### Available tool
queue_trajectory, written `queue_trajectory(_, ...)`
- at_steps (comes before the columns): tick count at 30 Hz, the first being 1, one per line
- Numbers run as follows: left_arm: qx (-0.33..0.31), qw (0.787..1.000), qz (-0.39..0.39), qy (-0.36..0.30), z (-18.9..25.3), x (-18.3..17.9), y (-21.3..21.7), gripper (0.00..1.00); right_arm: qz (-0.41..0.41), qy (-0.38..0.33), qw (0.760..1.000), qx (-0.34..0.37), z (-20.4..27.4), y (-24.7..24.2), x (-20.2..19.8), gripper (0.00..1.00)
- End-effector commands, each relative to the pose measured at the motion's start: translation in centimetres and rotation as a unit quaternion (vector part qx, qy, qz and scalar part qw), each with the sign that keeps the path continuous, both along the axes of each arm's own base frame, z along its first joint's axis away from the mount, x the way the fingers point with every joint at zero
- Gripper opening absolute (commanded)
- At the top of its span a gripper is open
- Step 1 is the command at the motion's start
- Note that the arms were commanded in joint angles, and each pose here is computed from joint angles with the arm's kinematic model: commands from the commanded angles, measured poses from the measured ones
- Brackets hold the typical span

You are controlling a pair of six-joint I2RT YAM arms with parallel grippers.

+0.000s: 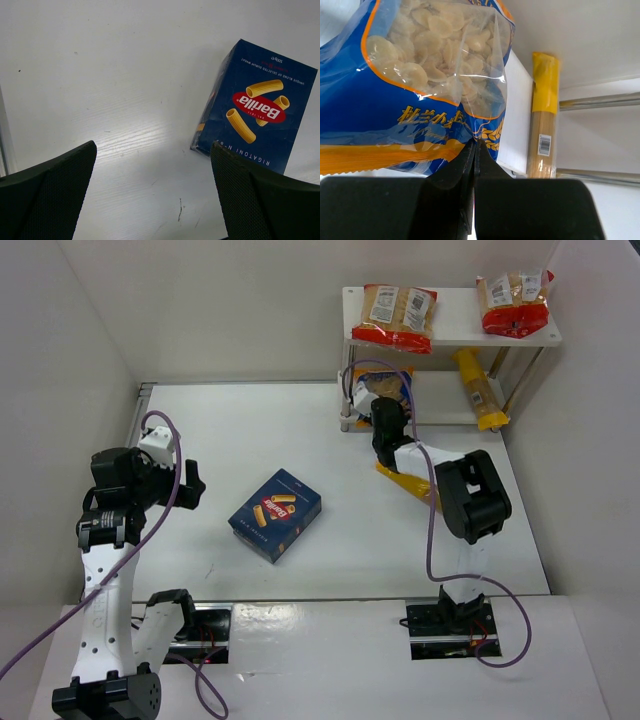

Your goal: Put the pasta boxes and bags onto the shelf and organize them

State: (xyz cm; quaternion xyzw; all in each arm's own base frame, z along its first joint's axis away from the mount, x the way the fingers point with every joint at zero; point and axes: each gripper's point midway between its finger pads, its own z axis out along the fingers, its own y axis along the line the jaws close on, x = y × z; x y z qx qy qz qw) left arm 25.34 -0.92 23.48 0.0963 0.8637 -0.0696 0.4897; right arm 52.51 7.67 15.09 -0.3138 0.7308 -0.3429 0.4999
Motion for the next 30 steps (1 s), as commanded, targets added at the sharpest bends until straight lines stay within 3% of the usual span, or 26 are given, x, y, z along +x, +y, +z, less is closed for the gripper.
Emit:
queue_trajectory(1,0.004,1.000,-0.002,-0.017,0.5,0.2,0.1,1.00,0.010,-0.087,0.996,0.032,4.7,1.8,2.1,0.00)
queue_trajectory(30,0.005,1.000,0.002,-0.012,0.2,0.6,0.3,1.00,0.000,-0.101,0.995,0.018,3.5,1.5,3.7,0.00)
